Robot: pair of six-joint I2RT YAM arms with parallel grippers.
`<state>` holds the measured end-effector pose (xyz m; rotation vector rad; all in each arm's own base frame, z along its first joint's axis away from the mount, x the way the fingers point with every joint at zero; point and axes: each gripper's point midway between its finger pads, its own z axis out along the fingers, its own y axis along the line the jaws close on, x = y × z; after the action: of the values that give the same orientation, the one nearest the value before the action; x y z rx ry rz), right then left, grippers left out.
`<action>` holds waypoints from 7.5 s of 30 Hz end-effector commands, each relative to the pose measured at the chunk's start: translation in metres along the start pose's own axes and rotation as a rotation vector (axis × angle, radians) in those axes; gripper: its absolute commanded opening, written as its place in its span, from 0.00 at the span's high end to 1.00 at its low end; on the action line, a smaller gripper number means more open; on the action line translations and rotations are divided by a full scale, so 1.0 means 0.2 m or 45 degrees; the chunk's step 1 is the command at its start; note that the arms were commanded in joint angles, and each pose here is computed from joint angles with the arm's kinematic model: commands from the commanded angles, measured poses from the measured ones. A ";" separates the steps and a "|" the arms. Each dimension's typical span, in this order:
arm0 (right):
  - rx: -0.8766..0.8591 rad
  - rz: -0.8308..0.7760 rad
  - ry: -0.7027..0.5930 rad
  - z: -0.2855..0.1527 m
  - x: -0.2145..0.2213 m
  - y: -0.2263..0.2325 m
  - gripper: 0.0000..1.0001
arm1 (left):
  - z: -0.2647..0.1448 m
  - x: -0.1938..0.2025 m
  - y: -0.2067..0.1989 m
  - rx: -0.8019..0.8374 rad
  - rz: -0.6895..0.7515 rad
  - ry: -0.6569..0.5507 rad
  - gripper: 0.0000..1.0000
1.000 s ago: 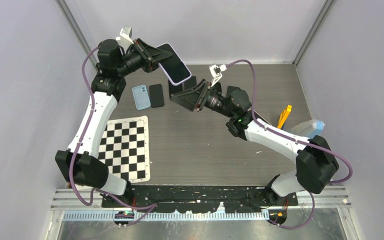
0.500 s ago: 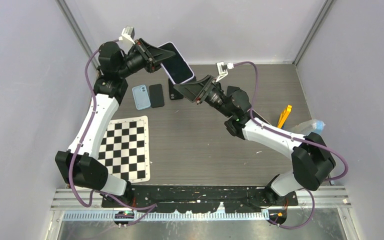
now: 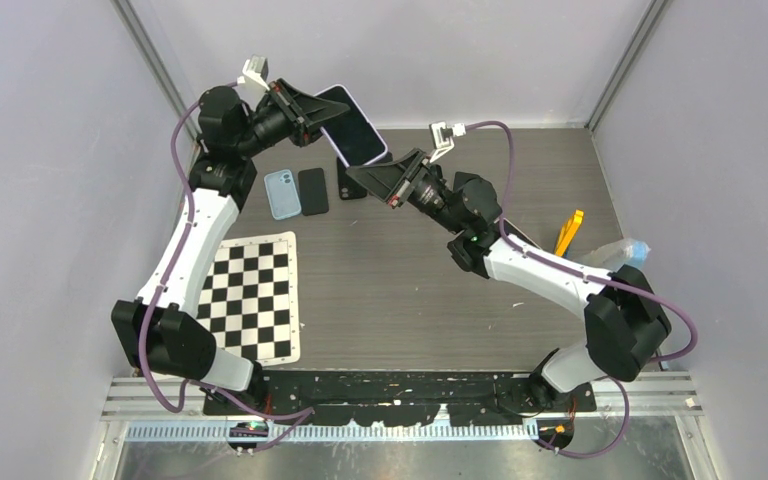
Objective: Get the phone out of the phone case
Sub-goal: Remove the phone case from the phone.
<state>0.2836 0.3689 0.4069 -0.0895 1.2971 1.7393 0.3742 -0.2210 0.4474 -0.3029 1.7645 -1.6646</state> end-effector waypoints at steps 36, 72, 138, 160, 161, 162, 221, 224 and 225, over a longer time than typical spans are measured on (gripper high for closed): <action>0.258 -0.439 0.309 -0.32 -0.12 -0.08 0.28 | -0.03 0.06 -0.02 0.109 0.026 0.044 1.00; 0.288 -0.306 0.643 -0.30 -0.09 -0.04 0.75 | -0.19 0.28 -0.29 0.490 0.443 0.297 1.00; -0.038 -0.214 0.903 -0.26 0.06 0.12 0.65 | -0.23 0.37 -0.16 0.363 0.240 0.426 1.00; -0.504 -0.506 1.036 -0.31 0.31 0.42 0.93 | -0.12 0.44 0.01 0.142 -0.149 0.441 1.00; -0.485 -0.529 1.015 -0.30 0.30 0.41 0.93 | -0.11 0.44 0.03 0.129 -0.185 0.437 1.00; -0.485 -0.560 1.004 -0.29 0.30 0.41 0.94 | -0.11 0.44 0.05 0.120 -0.220 0.432 1.00; 0.065 -0.758 0.861 -0.25 0.21 0.05 0.43 | -0.03 0.15 0.26 0.077 -0.427 0.242 1.00; 0.037 -0.629 0.777 -0.21 0.19 0.09 0.32 | -0.03 0.12 0.23 0.113 -0.408 0.213 1.00; 0.029 -0.572 0.723 -0.18 0.18 0.11 0.30 | -0.04 0.11 0.22 0.120 -0.407 0.205 1.00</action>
<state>0.2376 0.3593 0.3337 -1.0374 1.6612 1.1570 0.3803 -0.2268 0.3428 -0.6180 1.9857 -2.0202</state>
